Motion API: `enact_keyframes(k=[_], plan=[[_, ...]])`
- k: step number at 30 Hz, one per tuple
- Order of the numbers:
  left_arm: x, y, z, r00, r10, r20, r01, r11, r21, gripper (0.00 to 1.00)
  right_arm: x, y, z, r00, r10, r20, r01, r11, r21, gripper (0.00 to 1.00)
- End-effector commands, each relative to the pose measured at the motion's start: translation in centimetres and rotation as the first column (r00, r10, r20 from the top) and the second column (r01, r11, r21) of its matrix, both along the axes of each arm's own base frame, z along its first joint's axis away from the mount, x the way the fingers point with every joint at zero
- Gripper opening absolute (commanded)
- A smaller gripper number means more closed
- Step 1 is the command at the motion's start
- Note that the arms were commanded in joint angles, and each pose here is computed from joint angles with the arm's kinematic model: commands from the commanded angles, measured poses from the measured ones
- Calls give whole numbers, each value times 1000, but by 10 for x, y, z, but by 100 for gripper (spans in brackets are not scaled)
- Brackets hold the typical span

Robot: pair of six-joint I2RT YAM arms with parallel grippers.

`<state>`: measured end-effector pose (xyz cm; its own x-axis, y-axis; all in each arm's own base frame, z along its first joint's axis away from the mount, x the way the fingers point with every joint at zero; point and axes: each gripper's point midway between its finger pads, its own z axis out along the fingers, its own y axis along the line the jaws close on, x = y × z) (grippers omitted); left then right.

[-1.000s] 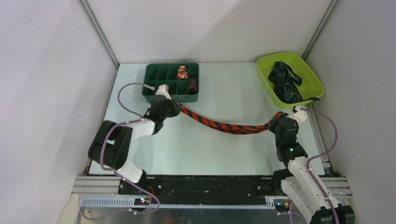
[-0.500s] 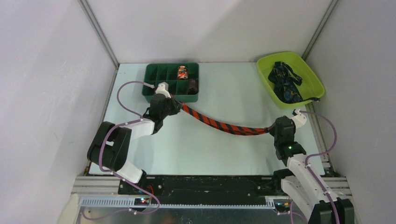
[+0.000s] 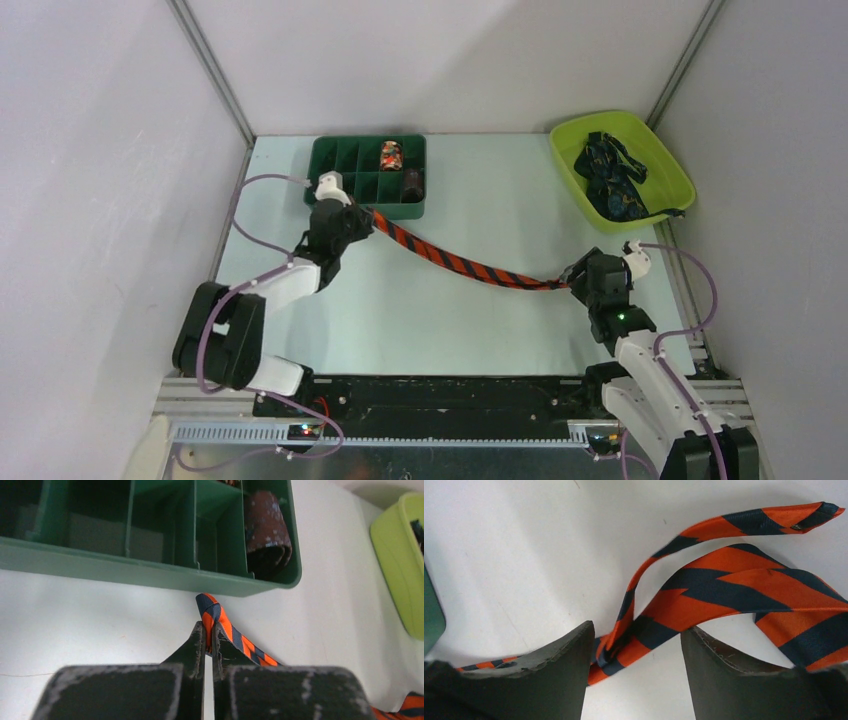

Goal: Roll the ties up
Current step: Flatten out the tie at the center of the board.

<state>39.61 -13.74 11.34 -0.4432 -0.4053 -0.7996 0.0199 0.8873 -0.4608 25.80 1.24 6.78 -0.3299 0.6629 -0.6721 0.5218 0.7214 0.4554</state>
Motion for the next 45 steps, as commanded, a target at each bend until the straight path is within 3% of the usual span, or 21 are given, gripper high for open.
enact_keyframes(k=[1,6,7,8,10,16,17,19,22,24,27,29,32,35,37,45], plan=[[4,32,36,989,108,99,-110,994,16,0,7,7,33,999,25,47,-27,999,28,67],[1,50,62,974,149,169,-154,988,16,0,7,13,57,993,71,93,-76,996,54,71],[0,54,64,971,160,176,-165,986,17,0,6,16,59,991,95,97,-101,993,59,77],[-1,58,70,967,170,192,-177,984,18,0,6,17,65,988,104,110,-111,992,59,94],[-2,63,78,959,185,216,-192,981,12,0,6,19,67,986,119,116,-126,990,56,99],[-8,66,96,939,187,289,-189,982,-22,0,9,14,69,992,102,71,-106,993,47,99],[-10,66,94,938,187,292,-188,982,-24,0,8,14,62,994,102,34,-103,993,50,98],[-12,67,100,930,189,315,-187,982,-37,0,8,16,54,995,102,-11,-101,992,71,84],[-14,68,106,925,190,328,-188,981,-39,0,5,15,44,995,82,-54,-77,993,91,56],[-14,68,107,924,192,330,-189,981,-41,0,4,14,39,995,73,-72,-67,994,86,44],[-16,77,105,919,239,313,-238,970,-41,0,3,10,36,994,62,-85,-56,996,71,26],[-20,87,103,909,284,306,-287,957,-35,0,4,7,37,995,56,-80,-51,997,57,22],[-28,102,100,890,348,296,-356,934,-27,0,7,6,40,996,65,-62,-63,997,40,25],[-37,118,97,866,409,289,-423,906,-14,0,11,7,41,996,68,-56,-66,997,39,43],[-42,126,96,852,440,284,-458,889,-5,0,13,6,38,996,63,-62,-61,997,45,49],[-51,136,88,840,469,273,-489,872,8,0,27,-3,20,989,56,-138,-50,998,45,51]])
